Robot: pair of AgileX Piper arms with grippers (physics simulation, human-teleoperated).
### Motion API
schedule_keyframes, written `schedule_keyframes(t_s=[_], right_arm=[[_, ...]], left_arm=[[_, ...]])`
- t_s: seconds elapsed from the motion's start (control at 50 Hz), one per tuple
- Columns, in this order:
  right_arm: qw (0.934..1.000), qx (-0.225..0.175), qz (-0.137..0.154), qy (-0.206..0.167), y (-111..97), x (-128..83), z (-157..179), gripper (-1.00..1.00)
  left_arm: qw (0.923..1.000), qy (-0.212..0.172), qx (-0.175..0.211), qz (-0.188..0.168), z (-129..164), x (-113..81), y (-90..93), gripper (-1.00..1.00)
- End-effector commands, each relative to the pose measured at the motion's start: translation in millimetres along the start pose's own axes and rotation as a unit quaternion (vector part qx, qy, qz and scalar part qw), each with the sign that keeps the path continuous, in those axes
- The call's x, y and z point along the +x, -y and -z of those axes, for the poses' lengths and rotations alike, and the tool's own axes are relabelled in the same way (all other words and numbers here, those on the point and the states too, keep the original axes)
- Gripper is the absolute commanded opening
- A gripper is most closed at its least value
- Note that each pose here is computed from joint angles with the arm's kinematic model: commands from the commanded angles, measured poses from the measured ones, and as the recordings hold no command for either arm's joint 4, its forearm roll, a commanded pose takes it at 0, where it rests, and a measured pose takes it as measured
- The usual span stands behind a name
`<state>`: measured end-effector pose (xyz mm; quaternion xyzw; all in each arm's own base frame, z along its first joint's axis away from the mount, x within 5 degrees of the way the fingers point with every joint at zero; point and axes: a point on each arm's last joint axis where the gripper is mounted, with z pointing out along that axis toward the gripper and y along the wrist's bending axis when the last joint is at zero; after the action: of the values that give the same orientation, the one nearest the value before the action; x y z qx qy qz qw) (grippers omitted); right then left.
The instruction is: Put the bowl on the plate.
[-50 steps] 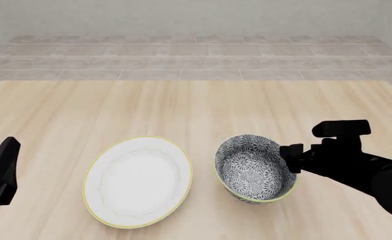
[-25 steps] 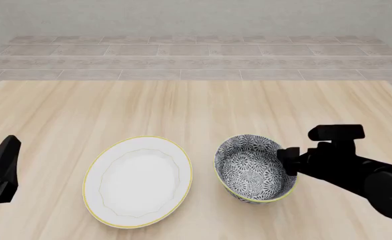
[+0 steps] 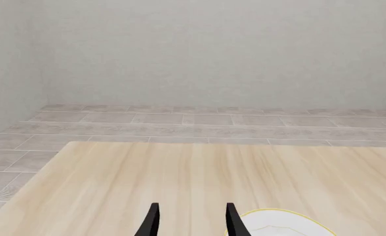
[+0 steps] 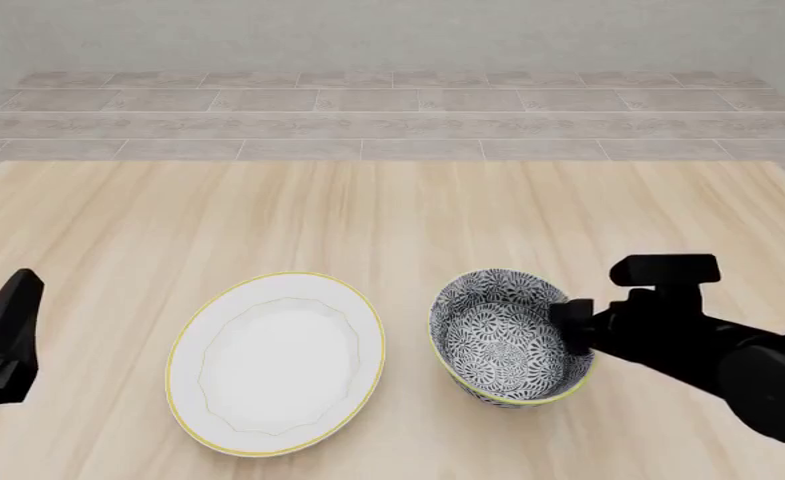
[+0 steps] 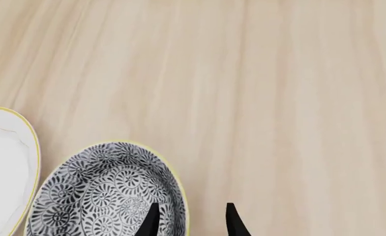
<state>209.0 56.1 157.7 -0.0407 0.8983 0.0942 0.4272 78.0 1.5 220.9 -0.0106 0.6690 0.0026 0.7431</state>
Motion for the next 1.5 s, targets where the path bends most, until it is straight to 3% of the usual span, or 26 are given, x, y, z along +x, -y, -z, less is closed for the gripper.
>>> schedule_keyframes(t_s=[0.02, 0.82, 0.84, 1.02, 1.04, 1.06, 1.3, 1.34, 1.36, 1.38, 1.5], right_arm=[[1.0, -0.002, -0.001, -0.004, -1, 2, -3, 1.0], [0.9998, -0.001, -0.005, -0.017, -1, 9, -17, 1.0], [0.9998, 0.0, -0.005, -0.017, 0, 9, -17, -1.0], [0.9999, 0.009, 0.003, -0.013, 5, 7, -14, -1.0], [0.9992, 0.024, 0.017, -0.027, 13, 7, -22, -1.0], [0.9998, 0.013, 0.008, -0.014, 7, 6, -16, -1.0], [0.9999, 0.01, 0.006, -0.009, 4, -3, -8, -1.0], [0.9999, 0.009, 0.005, -0.009, 3, -5, -6, -1.0], [0.9996, 0.004, 0.004, -0.027, -1, -2, -12, -1.0], [0.9998, 0.002, -0.009, -0.019, -1, -4, -8, -1.0], [0.9997, 0.0, -0.014, -0.019, -4, -9, -5, -1.0]], left_arm=[[1.0, -0.001, 0.001, -0.001, -1, 0.2, 0.1, 1.0], [1.0, -0.005, 0.002, -0.004, -6, 1.0, 0.3, 1.0], [1.0, -0.006, 0.002, -0.004, -6, 1.1, 0.3, 1.0], [1.0, -0.005, 0.001, -0.005, -7, 1.0, 0.2, 1.0], [1.0, -0.005, 0.001, -0.005, -7, 1.0, 0.1, 1.0], [1.0, -0.005, 0.001, -0.005, -7, 1.0, 0.1, 1.0], [1.0, -0.004, 0.0, -0.005, -10, 1.0, 0.0, 1.0], [1.0, -0.004, 0.0, -0.005, -10, 1.0, 0.0, 1.0], [1.0, -0.004, 0.0, -0.005, -10, 1.0, 0.0, 1.0], [1.0, -0.004, 0.0, -0.005, -10, 1.0, 0.0, 1.0], [1.0, -0.004, -0.001, -0.004, -10, 0.9, -0.2, 1.0]])
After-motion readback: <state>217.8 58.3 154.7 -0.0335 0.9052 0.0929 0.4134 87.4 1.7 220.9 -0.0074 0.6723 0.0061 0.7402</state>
